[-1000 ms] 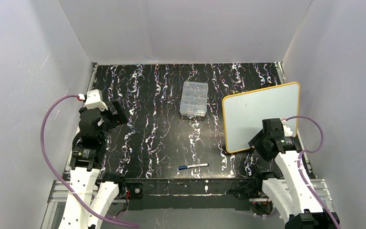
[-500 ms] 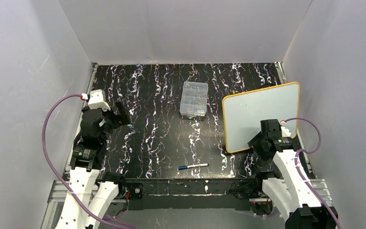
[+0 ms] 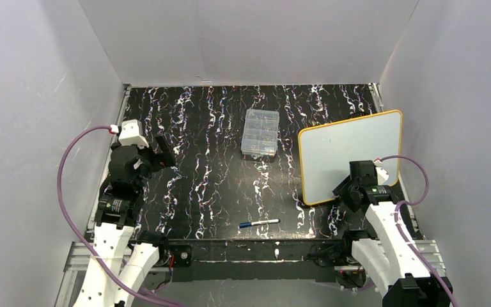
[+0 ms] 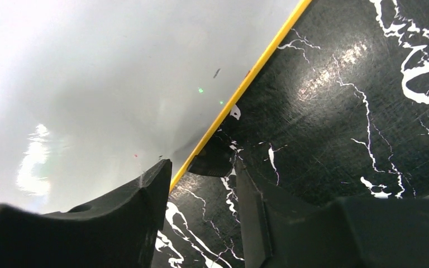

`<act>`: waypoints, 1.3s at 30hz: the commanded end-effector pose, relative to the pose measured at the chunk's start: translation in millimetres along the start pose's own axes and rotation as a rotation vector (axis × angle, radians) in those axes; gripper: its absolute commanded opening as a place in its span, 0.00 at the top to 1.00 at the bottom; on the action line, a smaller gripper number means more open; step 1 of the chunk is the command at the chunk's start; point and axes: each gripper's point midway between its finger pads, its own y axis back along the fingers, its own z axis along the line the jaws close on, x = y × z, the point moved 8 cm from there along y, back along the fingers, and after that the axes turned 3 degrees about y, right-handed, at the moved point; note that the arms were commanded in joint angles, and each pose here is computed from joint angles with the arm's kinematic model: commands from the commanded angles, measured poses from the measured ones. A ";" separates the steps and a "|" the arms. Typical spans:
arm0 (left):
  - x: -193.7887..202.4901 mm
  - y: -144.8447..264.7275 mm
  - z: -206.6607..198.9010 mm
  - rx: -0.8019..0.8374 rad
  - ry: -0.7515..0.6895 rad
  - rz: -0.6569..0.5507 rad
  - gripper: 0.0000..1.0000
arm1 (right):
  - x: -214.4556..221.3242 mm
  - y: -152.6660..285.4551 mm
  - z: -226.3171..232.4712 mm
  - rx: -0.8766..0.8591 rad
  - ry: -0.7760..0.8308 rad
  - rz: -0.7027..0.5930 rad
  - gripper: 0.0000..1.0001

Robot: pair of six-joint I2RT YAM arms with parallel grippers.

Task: Write a sentence on the whiteboard
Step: Move the whiteboard to the center of the board.

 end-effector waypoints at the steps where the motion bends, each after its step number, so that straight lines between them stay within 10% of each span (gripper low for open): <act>1: 1.0 -2.4 -2.5 0.018 -0.005 -0.001 0.02 | 2.8 -9.1 -0.9 0.005 -0.021 0.001 0.48; 39: 1.6 -7.0 -7.6 0.049 -0.005 0.012 0.01 | 27.7 -17.5 4.5 -0.215 0.084 0.101 0.94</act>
